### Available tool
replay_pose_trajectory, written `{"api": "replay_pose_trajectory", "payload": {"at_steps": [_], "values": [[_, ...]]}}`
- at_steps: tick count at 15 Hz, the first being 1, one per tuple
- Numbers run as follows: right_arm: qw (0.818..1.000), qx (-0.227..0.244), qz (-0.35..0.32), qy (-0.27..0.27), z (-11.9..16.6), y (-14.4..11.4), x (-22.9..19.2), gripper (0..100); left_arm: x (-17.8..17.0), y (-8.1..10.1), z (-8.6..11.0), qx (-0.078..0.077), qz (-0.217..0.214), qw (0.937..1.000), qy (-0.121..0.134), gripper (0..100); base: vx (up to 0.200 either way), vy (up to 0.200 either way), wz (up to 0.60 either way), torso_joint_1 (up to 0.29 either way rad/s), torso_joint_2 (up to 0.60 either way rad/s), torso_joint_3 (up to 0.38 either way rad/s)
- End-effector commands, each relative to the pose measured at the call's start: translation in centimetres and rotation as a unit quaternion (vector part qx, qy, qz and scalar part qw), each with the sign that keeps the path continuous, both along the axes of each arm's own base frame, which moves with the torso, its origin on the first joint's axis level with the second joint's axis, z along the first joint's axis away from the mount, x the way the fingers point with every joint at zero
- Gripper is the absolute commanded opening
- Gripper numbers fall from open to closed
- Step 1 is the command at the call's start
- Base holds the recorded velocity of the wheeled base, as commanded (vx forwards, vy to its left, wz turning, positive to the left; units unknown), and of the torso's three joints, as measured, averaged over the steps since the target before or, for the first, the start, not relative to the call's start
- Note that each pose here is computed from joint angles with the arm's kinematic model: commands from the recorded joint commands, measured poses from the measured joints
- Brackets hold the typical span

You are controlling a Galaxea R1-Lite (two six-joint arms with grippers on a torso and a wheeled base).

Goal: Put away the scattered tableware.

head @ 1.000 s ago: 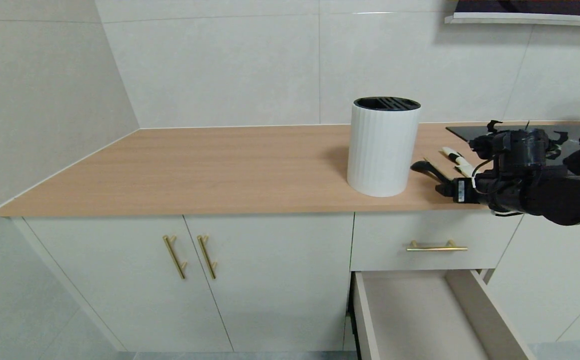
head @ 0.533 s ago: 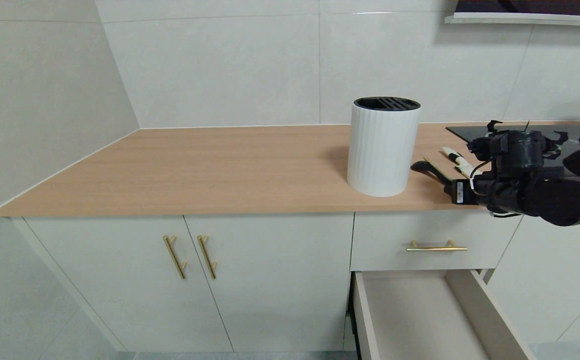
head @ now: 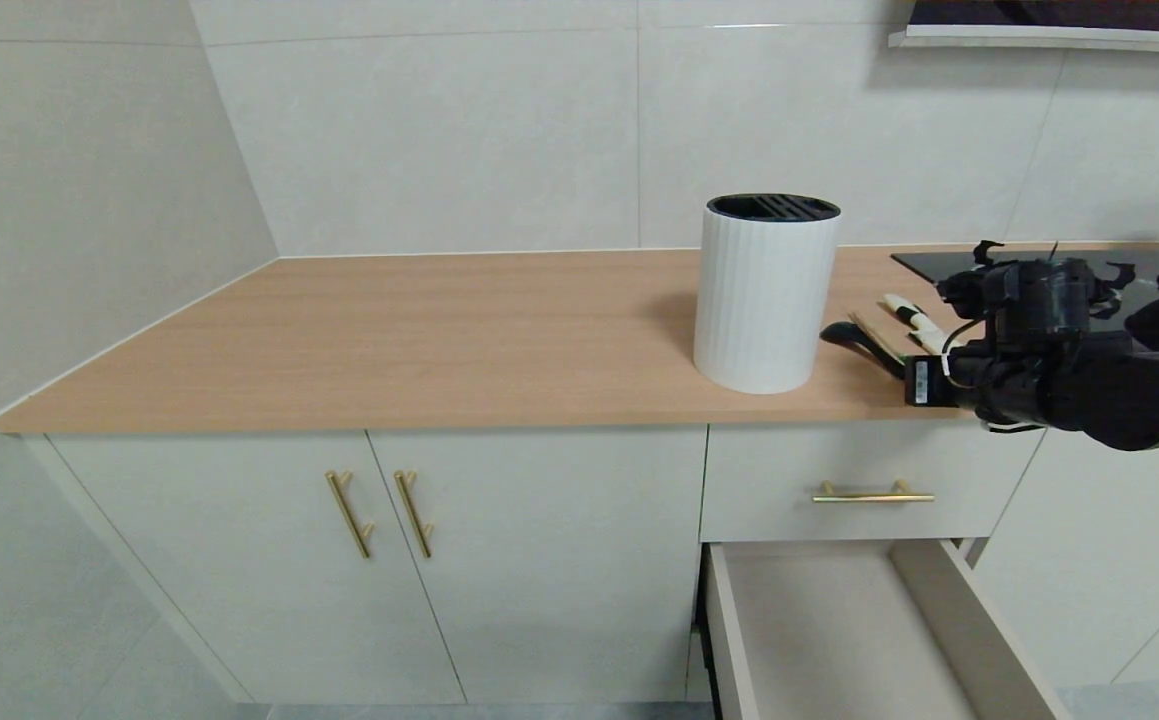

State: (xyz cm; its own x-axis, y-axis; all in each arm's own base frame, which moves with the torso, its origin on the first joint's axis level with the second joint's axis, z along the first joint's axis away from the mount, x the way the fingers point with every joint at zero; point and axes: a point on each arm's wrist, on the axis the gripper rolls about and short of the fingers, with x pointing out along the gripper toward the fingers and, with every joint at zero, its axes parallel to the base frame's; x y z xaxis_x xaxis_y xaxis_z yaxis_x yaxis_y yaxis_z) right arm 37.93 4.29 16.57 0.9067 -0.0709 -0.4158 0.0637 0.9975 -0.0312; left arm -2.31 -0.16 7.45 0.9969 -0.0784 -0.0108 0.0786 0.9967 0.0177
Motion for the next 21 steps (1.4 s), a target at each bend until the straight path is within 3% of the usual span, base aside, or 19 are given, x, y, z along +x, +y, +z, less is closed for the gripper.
{"api": "replay_pose_trajectory", "payload": {"at_steps": [1,7,9,13,16,21], "values": [[1.000,0.001,0.000,-0.007,0.7,0.0,-0.4,0,0.0,0.0,0.0,0.000,0.000,1.0000,0.001,100,0.000,0.000,0.00,0.000,0.00,0.000],[0.999,0.020,-0.006,-0.039,4.7,-0.6,-4.8,0,0.0,0.0,0.0,0.000,0.000,1.0000,0.001,100,0.000,0.000,0.00,0.000,0.00,0.000],[1.000,0.021,0.004,-0.001,6.0,-0.9,-8.4,0,0.0,0.0,0.0,0.000,0.000,1.0000,0.001,100,0.000,0.000,0.00,0.000,0.00,0.000],[0.991,0.077,0.109,-0.004,9.3,-1.5,-16.5,0,0.0,0.0,0.0,0.000,0.000,1.0000,0.001,100,0.000,0.000,0.00,0.000,0.00,0.000],[0.989,0.084,0.118,0.032,8.7,-1.9,-19.3,0,0.0,0.0,0.0,0.001,0.000,1.0000,0.001,100,0.000,0.000,0.00,0.000,0.00,0.000],[0.984,0.077,0.150,0.064,6.9,-1.6,-20.2,0,0.0,0.0,0.0,0.000,0.000,1.0000,0.001,100,0.000,0.000,0.00,0.000,0.00,0.000]]}}
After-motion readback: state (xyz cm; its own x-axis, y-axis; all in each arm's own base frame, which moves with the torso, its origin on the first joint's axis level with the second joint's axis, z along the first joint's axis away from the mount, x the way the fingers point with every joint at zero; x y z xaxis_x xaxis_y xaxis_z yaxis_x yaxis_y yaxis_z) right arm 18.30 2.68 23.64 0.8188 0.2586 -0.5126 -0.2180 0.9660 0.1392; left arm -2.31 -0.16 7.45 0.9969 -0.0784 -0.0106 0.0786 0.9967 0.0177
